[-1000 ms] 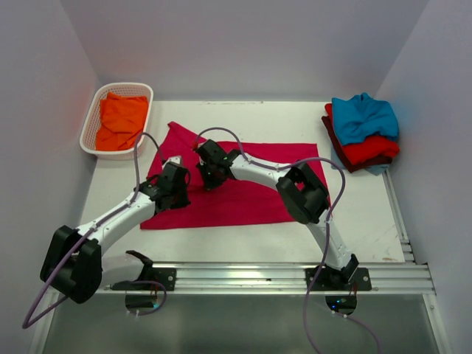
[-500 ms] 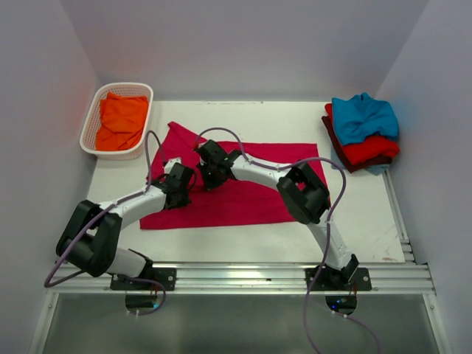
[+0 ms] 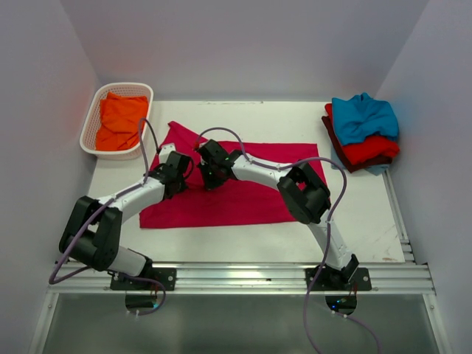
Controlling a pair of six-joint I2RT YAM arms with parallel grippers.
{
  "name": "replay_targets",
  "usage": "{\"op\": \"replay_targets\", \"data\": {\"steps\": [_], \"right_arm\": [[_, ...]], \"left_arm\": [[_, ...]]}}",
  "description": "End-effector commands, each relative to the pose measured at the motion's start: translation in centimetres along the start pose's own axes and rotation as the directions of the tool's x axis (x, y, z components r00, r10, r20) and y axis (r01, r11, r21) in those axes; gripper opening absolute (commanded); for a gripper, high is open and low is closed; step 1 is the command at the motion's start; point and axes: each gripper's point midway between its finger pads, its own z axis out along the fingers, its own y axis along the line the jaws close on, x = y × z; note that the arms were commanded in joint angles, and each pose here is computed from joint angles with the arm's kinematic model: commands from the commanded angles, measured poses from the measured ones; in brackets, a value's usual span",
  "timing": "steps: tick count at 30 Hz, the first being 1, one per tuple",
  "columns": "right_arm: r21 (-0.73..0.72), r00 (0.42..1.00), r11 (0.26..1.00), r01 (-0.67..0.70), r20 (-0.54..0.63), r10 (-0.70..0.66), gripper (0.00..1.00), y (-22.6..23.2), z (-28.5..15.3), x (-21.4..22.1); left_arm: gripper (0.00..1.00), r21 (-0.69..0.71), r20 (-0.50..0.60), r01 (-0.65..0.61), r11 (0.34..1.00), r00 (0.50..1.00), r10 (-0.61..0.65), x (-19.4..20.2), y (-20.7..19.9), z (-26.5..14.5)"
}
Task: Fold and stack the t-shirts
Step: Fold the flattened tshirt in 1/3 of the way
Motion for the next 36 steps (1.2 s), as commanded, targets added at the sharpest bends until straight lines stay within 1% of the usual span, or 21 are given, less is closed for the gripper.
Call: {"op": "replay_targets", "data": {"steps": [1, 11, 16, 21, 24, 32, 35, 36], "right_arm": [[0.104, 0.996, 0.995, -0.002, -0.083, 0.011, 0.01, -3.3, 0.1, 2.7], [0.109, 0.997, 0.994, 0.0, -0.081, 0.009, 0.01, -3.4, -0.1, 2.6], [0.115, 0.996, 0.993, 0.0, -0.086, 0.01, 0.01, -3.7, -0.1, 2.8], [0.113, 0.996, 0.994, 0.003, -0.088, 0.007, 0.0, -3.6, 0.0, 3.0], [0.11, 0.996, 0.994, 0.003, -0.084, 0.006, 0.0, -3.5, 0.0, 2.8], [0.116, 0.996, 0.993, 0.003, -0.092, 0.007, 0.0, -3.7, 0.1, 3.2], [0.135, 0.997, 0.991, 0.004, -0.078, 0.007, 0.0, -4.2, -0.1, 3.0], [0.135, 0.997, 0.991, 0.004, -0.075, 0.007, 0.0, -4.2, -0.1, 3.0]], "left_arm": [[0.0, -0.021, 0.083, 0.029, 0.999, 0.996, -0.027, -2.9, 0.0, 0.8], [0.0, -0.049, 0.118, 0.057, 0.997, 0.992, -0.051, -4.3, 0.5, 3.0], [0.0, 0.005, 0.16, 0.079, 0.997, 0.984, -0.078, -6.0, -0.6, 2.3], [0.0, 0.046, 0.195, 0.074, 0.996, 0.977, -0.082, -7.8, -1.4, 1.1], [0.0, 0.047, 0.199, 0.061, 0.997, 0.978, -0.069, -8.1, -1.7, 1.5], [0.0, 0.036, 0.149, 0.033, 0.999, 0.988, -0.038, -6.5, -2.2, 4.0], [0.0, 0.067, 0.146, 0.046, 0.997, 0.988, -0.056, -6.6, -2.4, 3.1], [0.0, 0.092, 0.172, 0.061, 0.994, 0.982, -0.076, -7.3, -2.4, 1.9]]}}
